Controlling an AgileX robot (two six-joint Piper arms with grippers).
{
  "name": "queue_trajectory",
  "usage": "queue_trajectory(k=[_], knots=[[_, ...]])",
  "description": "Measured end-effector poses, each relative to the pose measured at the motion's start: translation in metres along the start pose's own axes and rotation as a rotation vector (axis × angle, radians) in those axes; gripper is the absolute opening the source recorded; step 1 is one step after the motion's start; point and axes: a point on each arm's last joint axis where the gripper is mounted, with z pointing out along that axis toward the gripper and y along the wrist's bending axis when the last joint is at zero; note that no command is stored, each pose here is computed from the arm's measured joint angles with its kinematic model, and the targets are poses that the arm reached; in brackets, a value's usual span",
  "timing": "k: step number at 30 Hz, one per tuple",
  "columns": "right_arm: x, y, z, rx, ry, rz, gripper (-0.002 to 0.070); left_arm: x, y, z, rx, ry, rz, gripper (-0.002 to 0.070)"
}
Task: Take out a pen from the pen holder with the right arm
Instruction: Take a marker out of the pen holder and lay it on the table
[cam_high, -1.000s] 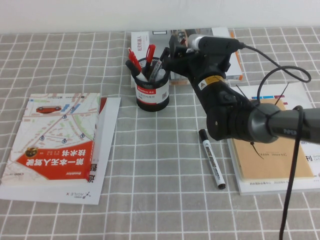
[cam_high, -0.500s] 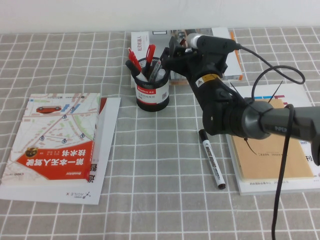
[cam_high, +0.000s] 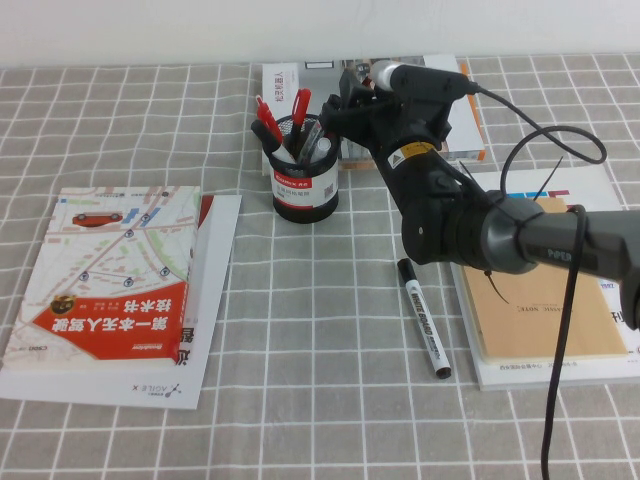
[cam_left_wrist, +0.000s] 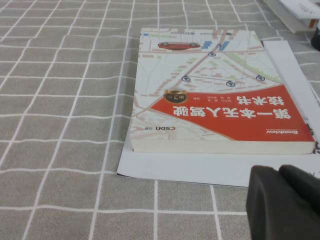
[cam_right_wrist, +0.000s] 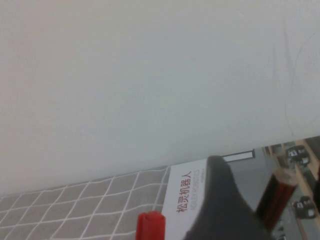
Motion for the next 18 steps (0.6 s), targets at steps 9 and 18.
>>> queue_trajectory(k=[9, 18], knots=[[-0.0002, 0.0008, 0.0013, -0.001, 0.007, 0.002, 0.03, 0.0, 0.0, 0.0, 0.0, 0.0, 0.0, -0.0003], [0.0055, -0.0011, 0.0015, 0.001, 0.023, -0.004, 0.0209, 0.0, 0.0, 0.0, 0.0, 0.0, 0.0, -0.0003]])
